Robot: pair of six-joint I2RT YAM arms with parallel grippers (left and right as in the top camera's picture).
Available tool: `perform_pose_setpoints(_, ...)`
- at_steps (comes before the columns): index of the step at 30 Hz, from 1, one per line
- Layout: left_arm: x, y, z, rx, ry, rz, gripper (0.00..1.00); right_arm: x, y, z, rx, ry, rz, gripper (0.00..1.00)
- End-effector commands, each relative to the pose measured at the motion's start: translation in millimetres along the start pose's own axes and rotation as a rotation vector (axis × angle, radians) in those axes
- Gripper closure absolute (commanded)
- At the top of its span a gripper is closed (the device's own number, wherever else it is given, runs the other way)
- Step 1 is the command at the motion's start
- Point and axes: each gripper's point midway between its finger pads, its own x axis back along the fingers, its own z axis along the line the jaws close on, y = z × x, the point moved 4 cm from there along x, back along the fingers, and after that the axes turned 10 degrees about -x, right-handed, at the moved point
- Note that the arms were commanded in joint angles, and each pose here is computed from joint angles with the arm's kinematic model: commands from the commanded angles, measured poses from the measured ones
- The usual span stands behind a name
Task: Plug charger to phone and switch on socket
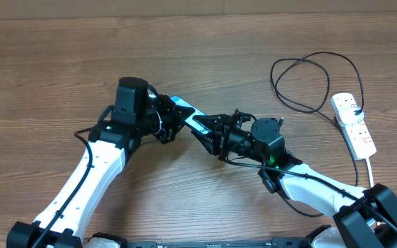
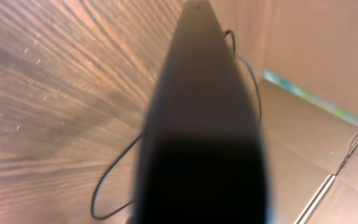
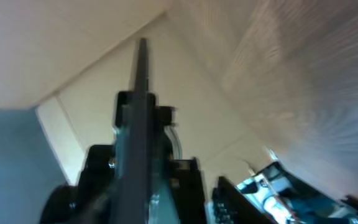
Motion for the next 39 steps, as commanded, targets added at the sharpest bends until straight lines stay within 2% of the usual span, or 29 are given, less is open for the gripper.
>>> perform_pose_setpoints(1,9.7,17.0,-6.7,-0.041,-0.035,-0.060,0.96,1.0,3.0,-11.3,-0.022,-0.065,-0.006,0.48)
perform_pose_setpoints(3,12.8,25.6,-6.5,-0.096,-0.034,-0.100,0.96,1.6,6.0,-18.9,-0.018,-0.103,-0.015,0.39)
perform_pose_setpoints(5,17.5,36.6,-6.0,-0.214,-0.026,-0.151,0.96,1.9,8.4,-19.8,0.116,-0.107,-0.022,0.24)
perform_pose_setpoints(6,20.7,41.9,-5.1,-0.284,-0.022,-0.167,0.96,1.9,11.2,-17.7,0.226,-0.095,-0.038,0.16)
perform_pose_setpoints(7,23.4,44.4,-4.3,-0.329,-0.024,-0.165,0.96,1.8,15.0,-14.4,0.361,-0.080,-0.065,0.16)
perform_pose_setpoints(9,30.7,44.3,-4.6,-0.404,-0.067,-0.110,0.96,2.8,23.8,-8.1,0.696,-0.070,-0.130,0.00)
perform_pose_setpoints(11,41.0,41.4,-3.4,-0.443,-0.130,-0.032,0.96,6.2,35.2,-7.5,0.964,-0.113,-0.176,0.00)
perform_pose_setpoints(12,46.8,38.9,-2.3,-0.450,-0.166,0.013,0.96,9.3,43.8,-8.8,1.022,-0.149,-0.206,0.00)
perform_pose_setpoints(14,56.9,33.0,-0.4,-0.464,-0.241,0.099,0.96,19.4,65.6,-10.2,1.032,-0.242,-0.266,0.00)
perform_pose_setpoints(17,62.3,22.4,7.4,-0.452,-0.300,0.205,0.96,41.8,90.2,3.8,0.950,-0.351,-0.357,0.01)
perform_pose_setpoints(21,53.9,17.2,21.4,-0.419,-0.256,0.249,0.96,76.3,103.3,42.9,0.955,-0.478,-0.507,0.00)
perform_pose_setpoints(26,35.4,18.3,30.8,-0.393,-0.214,0.279,0.95,138.5,124.0,71.2,1.027,-0.863,-0.871,0.00)
perform_pose_setpoints(27,31.2,18.3,32.6,-0.388,-0.208,0.289,0.96,142.9,126.9,69.6,1.032,-0.889,-0.894,0.00)
perform_pose_setpoints(32,13.9,11.9,38.2,-0.368,-0.196,0.347,0.96,148.5,152.4,44.6,0.960,-0.977,-0.870,0.01)
perform_pose_setpoints(39,8.2,9.5,37.6,-0.380,-0.196,0.358,0.96,144.8,184.8,19.7,0.862,-1.038,-0.811,0.23)
